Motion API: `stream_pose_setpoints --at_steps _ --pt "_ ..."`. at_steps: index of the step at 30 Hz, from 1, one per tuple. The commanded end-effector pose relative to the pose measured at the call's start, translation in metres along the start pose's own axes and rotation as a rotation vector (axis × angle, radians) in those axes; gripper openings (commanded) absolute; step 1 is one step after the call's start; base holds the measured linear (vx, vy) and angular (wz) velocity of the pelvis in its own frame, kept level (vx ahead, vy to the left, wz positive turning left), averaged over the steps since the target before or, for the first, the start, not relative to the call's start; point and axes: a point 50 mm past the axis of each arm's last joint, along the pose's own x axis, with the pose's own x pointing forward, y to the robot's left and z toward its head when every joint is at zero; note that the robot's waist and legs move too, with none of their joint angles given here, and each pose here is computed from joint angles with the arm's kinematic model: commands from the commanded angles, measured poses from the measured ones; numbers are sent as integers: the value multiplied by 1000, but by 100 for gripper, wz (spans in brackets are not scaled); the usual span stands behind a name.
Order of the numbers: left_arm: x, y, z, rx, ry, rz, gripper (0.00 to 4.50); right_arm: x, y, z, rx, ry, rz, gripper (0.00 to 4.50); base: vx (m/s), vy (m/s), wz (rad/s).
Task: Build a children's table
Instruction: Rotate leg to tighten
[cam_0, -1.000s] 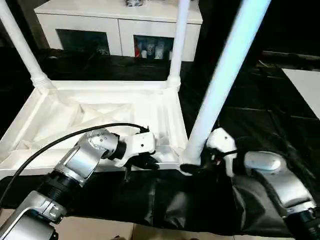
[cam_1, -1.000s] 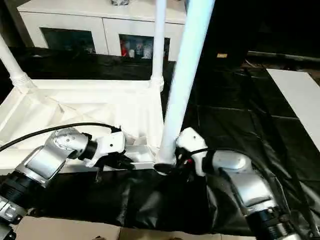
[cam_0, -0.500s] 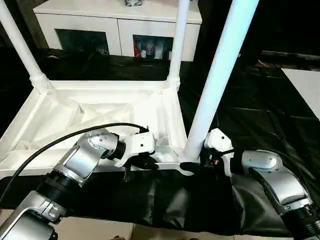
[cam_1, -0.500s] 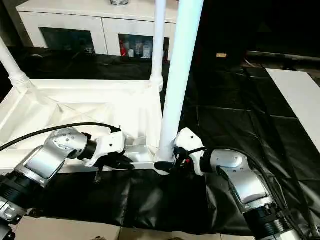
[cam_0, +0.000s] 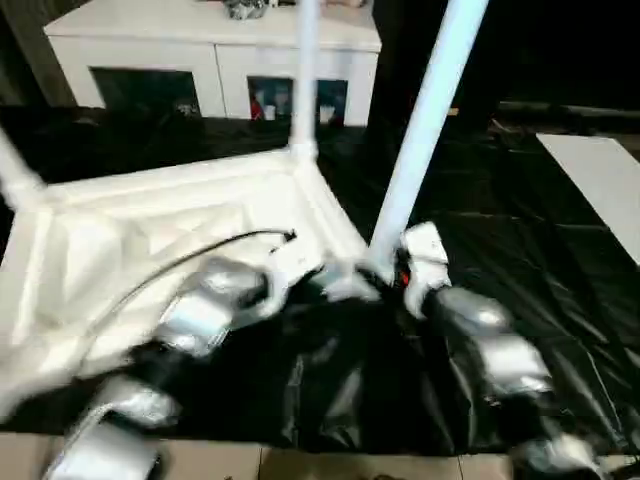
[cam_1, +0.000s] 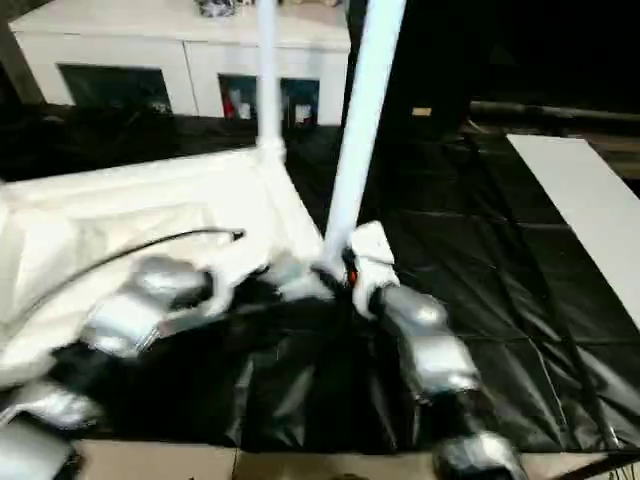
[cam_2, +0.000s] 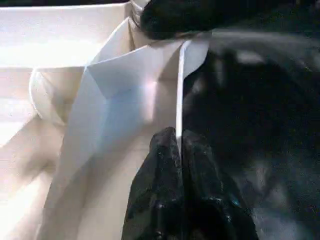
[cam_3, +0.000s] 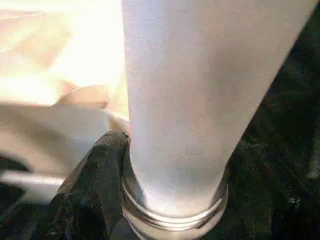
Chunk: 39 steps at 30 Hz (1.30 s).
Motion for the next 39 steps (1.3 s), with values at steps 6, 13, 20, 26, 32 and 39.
stream_pose_setpoints --at_steps 6,13,20,26,32,39 --pt "31 -16 17 -17 -15 136 0 24 51 -15 86 109 7 303 0 0 0" --pt "24 -15 16 64 -21 108 0 12 48 9 14 -67 97 386 0 0 0" --pt "3 -9 3 143 20 9 0 -15 6 8 -189 -60 134 420 0 0 0" --pt "-21 -9 -11 193 61 -173 0 -48 -23 10 -317 -40 360 420 0 0 0" --pt "-43 -19 -22 254 89 -415 0 -71 -32 9 -366 22 559 420 0 0 0" --pt "-49 -17 -24 277 119 -437 0 -77 -22 5 -372 71 721 420 0 0 0"
